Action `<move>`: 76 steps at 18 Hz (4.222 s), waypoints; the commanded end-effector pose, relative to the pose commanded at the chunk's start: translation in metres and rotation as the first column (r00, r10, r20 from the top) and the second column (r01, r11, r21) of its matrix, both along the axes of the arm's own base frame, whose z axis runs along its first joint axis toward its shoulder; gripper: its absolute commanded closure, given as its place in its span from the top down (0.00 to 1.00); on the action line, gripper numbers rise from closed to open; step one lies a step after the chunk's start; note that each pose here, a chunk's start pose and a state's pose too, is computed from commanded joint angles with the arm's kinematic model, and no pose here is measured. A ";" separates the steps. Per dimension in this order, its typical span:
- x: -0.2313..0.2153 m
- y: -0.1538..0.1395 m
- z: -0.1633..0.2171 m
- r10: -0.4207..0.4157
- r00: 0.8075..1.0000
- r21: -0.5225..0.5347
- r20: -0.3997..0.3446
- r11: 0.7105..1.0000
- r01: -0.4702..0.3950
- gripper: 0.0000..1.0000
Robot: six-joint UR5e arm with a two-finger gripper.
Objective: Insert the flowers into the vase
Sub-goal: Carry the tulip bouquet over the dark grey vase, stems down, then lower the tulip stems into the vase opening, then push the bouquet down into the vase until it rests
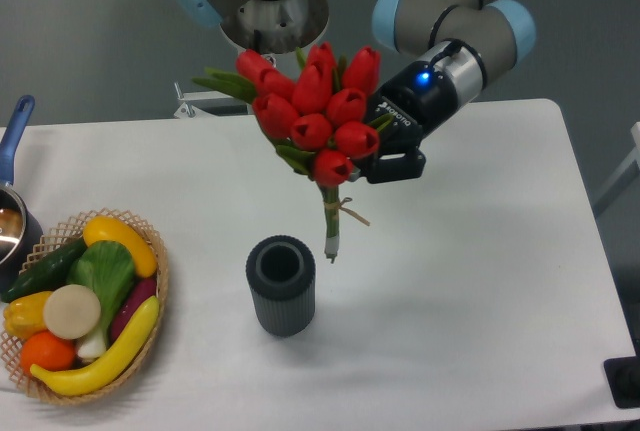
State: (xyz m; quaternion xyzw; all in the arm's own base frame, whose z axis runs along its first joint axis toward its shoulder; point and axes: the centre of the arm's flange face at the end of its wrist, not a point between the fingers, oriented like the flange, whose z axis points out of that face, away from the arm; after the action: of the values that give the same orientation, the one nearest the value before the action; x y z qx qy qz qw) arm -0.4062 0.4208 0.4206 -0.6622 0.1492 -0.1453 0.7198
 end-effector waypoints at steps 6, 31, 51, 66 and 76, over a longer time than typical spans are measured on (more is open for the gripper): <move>0.005 0.000 -0.014 -0.014 0.999 0.012 0.044 1.000 0.013 0.11; 0.011 0.018 -0.077 -0.039 0.990 -0.034 0.138 0.998 0.044 0.15; 0.019 0.014 -0.149 -0.019 0.995 -0.028 0.094 0.999 0.022 0.33; 0.024 0.013 -0.160 -0.014 0.998 -0.112 0.057 0.993 0.020 0.33; 0.024 0.013 -0.167 -0.012 1.000 -0.170 0.025 0.985 0.016 0.57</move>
State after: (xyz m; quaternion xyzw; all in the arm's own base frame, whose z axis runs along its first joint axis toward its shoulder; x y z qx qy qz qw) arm -0.3825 0.4338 0.2534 -0.7185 0.1320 -0.1705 0.6612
